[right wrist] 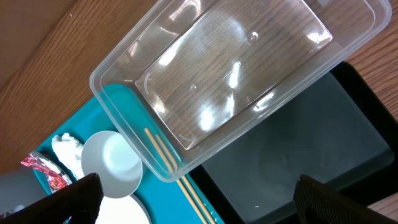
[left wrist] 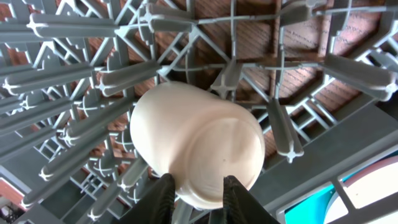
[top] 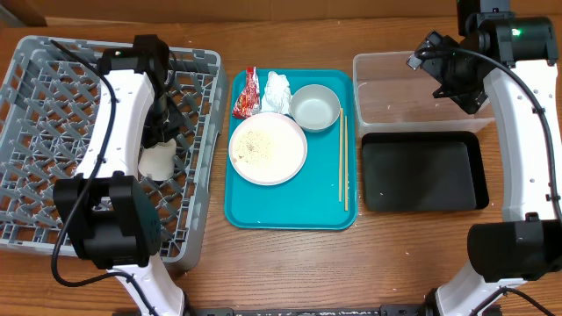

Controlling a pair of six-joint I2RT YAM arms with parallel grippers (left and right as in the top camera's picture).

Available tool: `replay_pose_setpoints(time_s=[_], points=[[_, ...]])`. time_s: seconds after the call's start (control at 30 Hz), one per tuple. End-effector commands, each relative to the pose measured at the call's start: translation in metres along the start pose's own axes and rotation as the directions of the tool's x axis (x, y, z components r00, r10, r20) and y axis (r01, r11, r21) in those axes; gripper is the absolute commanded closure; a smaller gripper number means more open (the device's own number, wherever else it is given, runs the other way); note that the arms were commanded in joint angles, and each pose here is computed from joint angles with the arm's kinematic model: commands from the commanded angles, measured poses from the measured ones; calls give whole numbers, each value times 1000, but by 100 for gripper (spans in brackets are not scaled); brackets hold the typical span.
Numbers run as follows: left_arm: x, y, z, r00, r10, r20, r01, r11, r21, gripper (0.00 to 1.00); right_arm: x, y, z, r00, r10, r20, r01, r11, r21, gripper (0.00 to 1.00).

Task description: Sort waste into correct bins and load items into the dishwasher

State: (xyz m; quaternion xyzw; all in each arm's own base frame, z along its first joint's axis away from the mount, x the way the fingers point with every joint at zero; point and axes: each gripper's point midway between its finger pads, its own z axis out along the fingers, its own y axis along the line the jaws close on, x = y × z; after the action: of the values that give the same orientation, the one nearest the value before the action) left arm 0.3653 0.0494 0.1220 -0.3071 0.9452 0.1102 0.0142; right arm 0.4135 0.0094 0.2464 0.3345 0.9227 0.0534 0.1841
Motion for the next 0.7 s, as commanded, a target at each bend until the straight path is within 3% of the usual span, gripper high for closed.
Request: replay_pose_setpoints(time_s=[0.0,0.13,0.67], points=[[5,-1,8,1000,12,-16,-12,1000,-11,80,-5,1,-7,1000,0,26,1,1000,-9,0],[6,-1,9,1000,15,-17,-16,1000,-12,96,-5,1,-7,1000,0,26,1,1000,-9,0],[15,16,4,998,43,-52,-48,995,-86,96,-5,1,-7,1000,0,26,1,1000,-9,0]])
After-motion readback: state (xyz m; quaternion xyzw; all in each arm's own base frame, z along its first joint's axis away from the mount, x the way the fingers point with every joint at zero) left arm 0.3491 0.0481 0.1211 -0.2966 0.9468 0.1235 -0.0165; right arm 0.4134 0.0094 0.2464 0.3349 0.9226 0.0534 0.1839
